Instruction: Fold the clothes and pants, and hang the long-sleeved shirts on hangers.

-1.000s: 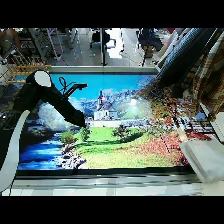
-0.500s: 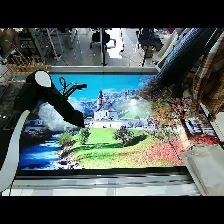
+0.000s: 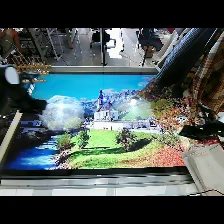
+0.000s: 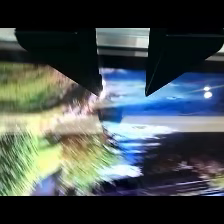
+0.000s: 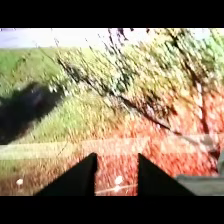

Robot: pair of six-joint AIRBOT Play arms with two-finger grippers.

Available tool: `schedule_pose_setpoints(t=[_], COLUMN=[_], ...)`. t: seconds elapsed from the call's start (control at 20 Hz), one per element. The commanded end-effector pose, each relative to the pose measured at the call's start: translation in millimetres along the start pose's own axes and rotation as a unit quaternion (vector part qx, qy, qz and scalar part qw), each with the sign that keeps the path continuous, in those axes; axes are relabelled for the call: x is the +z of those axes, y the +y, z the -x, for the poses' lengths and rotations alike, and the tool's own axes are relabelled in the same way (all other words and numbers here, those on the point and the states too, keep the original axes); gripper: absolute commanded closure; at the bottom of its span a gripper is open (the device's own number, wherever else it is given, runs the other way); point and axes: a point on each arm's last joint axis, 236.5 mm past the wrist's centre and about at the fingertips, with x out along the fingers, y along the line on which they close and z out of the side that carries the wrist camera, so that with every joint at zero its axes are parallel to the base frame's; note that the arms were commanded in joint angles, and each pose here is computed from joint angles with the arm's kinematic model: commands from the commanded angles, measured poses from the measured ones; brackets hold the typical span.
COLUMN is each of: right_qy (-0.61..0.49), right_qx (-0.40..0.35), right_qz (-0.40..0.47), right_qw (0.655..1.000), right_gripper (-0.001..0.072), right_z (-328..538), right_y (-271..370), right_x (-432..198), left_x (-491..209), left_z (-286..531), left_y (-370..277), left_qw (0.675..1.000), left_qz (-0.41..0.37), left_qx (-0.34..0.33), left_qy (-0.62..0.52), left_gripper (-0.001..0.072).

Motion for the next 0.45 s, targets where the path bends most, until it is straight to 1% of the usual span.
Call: schedule_pose_setpoints(t=[0.0, 0.15, 0.3, 0.4], right_qy=[-0.116, -0.231, -0.286, -0.303], right_qx=[-0.053, -0.081, -0.090, -0.093], right_qz=[0.054, 0.057, 0.056, 0.056], right_qw=[0.990, 0.968, 0.952, 0.947], right_gripper=[0.0706, 0.0700, 0.0700, 0.0700], right_z=[-4.4, 20.7, 35.0, 40.1], right_y=[20.9, 12.5, 10.7, 9.8], right_x=[64.5, 117.4, 140.7, 147.7], left_x=[9.1, 9.2, 9.3, 9.3], left_z=[8.1, 6.2, 4.9, 4.9], left_y=[37.6, 38.8, 38.8, 38.6], left_qw=[0.991, 0.991, 0.991, 0.991], left_qz=[0.124, 0.125, 0.125, 0.125], left_qx=[0.028, 0.028, 0.028, 0.028], left_qy=[-0.035, -0.033, -0.031, -0.031], left_gripper=[0.0404, 0.0404, 0.0404, 0.0404])
